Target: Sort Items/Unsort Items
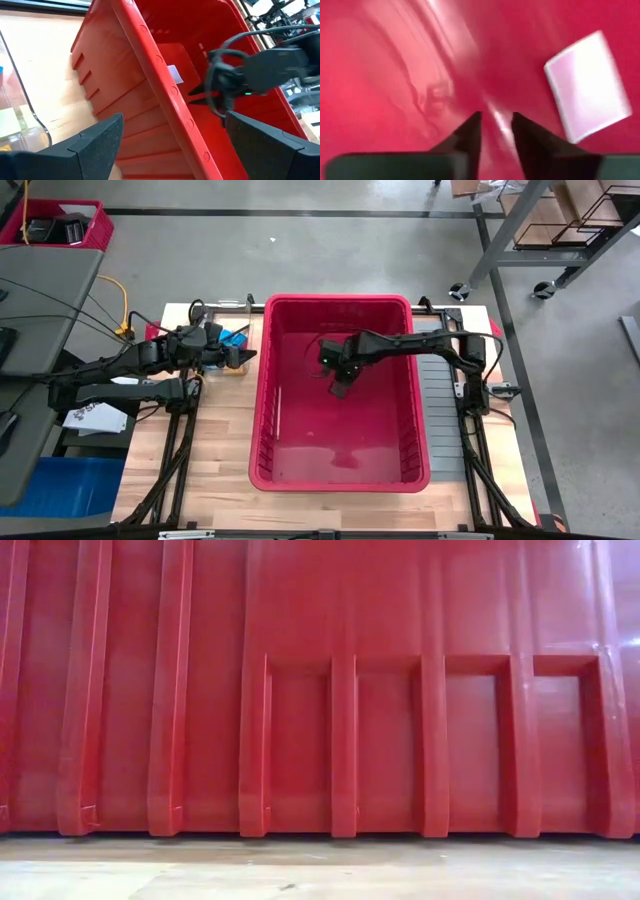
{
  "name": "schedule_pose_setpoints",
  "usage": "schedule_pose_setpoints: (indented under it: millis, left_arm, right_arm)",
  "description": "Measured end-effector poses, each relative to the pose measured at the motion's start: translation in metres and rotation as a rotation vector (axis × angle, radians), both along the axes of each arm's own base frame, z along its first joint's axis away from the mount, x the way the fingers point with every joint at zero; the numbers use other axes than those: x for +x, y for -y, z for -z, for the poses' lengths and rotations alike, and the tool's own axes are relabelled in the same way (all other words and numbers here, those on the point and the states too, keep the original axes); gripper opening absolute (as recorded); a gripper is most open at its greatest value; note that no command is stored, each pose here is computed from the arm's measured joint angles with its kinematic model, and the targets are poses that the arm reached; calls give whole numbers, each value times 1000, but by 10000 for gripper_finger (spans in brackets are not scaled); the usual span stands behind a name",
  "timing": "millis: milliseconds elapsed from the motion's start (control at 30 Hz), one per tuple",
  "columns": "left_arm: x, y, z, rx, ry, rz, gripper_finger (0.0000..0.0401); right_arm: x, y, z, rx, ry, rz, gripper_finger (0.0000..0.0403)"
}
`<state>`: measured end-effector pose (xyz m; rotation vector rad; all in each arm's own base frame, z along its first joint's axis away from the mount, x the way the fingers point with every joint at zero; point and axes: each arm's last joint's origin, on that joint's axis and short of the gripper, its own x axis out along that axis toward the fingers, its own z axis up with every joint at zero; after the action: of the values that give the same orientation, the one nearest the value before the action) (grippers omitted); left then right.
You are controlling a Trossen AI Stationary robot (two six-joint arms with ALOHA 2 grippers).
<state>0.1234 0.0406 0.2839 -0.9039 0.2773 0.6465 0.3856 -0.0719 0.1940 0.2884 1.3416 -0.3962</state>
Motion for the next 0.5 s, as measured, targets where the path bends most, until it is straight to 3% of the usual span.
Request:
schedule_pose_setpoints:
  millis: [133,267,500]
  left_arm:
    - [0,0,0,-7,3,4,346]
    - [0,0,0,-25,12,-8,346]
    - [0,0,0,-74,37,-39,346]
  right_arm:
    - [-10,3,31,46,18,106,164]
    - [-16,5,46,-15,4,122,224]
    - [-9,10,38,-166,20,-7,244]
